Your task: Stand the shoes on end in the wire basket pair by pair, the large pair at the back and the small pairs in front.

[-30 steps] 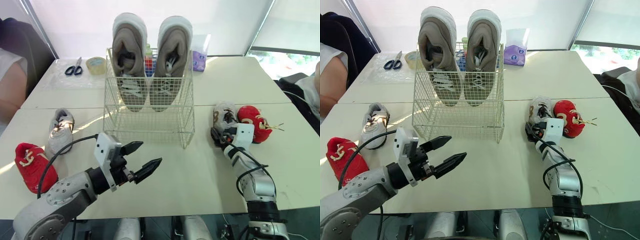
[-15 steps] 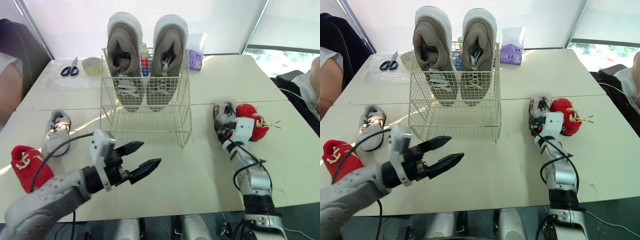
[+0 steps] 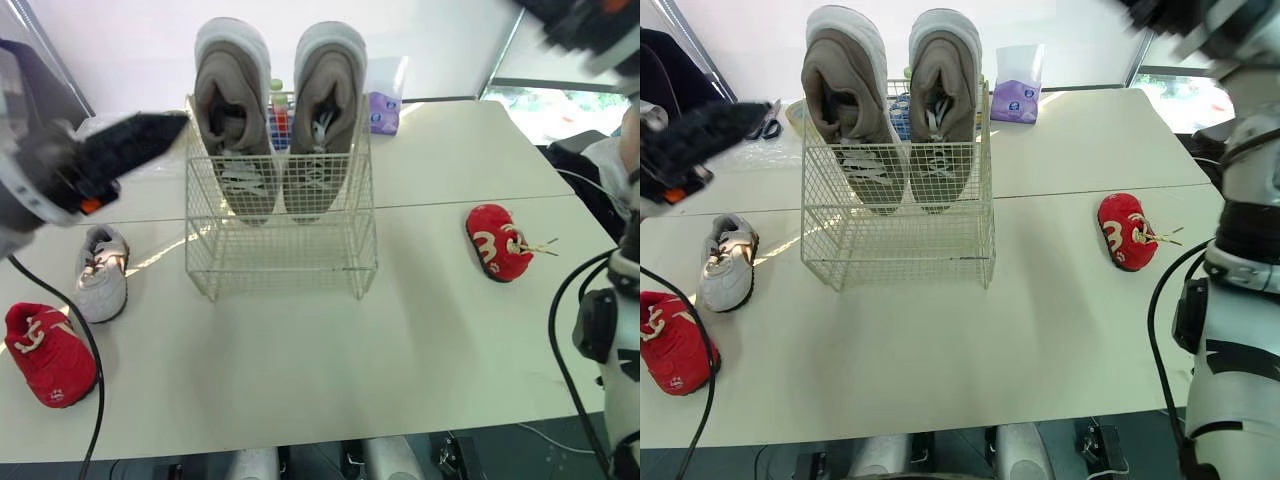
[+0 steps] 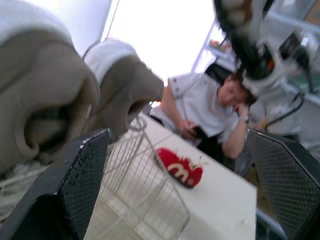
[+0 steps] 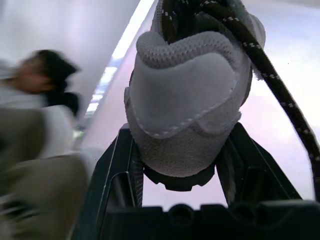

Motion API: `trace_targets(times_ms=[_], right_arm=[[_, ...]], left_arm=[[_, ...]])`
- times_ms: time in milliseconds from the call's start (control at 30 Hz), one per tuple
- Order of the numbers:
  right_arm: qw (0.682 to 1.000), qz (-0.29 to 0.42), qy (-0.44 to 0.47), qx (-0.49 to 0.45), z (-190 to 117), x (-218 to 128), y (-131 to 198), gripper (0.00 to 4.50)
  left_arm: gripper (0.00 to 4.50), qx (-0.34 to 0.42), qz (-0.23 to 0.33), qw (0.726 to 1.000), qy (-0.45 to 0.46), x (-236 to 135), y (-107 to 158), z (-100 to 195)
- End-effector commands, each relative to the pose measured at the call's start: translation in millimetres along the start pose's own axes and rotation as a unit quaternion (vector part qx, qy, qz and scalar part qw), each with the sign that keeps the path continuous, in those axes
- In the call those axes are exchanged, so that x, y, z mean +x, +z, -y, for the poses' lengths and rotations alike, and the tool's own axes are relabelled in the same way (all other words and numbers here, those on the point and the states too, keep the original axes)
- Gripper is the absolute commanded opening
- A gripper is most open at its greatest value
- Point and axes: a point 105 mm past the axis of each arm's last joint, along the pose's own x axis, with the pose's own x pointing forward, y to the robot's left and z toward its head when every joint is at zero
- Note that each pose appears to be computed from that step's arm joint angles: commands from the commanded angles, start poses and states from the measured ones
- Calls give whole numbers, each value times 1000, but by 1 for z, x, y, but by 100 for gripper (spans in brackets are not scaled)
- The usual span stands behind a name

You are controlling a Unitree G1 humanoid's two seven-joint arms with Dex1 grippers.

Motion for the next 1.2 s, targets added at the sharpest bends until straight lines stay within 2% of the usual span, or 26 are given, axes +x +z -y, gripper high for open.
trace_targets(times_ms=[33, 267, 767, 800, 833, 1033, 1067, 1133, 1167, 1200], right_arm=[[991, 26, 128, -3, -42, 11, 17, 162], [976, 46, 213, -24, -68, 20, 22, 162], [961, 40, 269, -56, -98, 21, 11, 162], [961, 40, 267, -55, -98, 21, 11, 162], [962, 39, 265, -55, -98, 21, 10, 162], [966, 27, 251, -49, -95, 21, 7, 162], [968, 24, 244, -45, -94, 21, 6, 162], [978, 10, 208, 3, -85, 18, -1, 259], [982, 4, 186, 39, -79, 14, -5, 292], [987, 5, 144, 77, -69, 10, -10, 350]], left_arm=[[450, -6, 13, 999, -50, 4, 16, 15], [450, -33, 9, 996, -84, 14, 15, 19], [450, -76, -8, 988, -137, 39, 0, 23], [395, -78, -7, 987, -141, 38, 1, 23], [367, -80, -6, 987, -143, 38, 2, 23], [70, -85, 7, 986, -141, 37, 5, 22], [41, -85, 13, 987, -136, 37, 6, 20], [38, -93, 38, 986, -131, 36, 6, 20], [38, -92, 53, 987, -124, 35, 5, 20], [38, -87, 73, 987, -116, 34, 5, 20]])
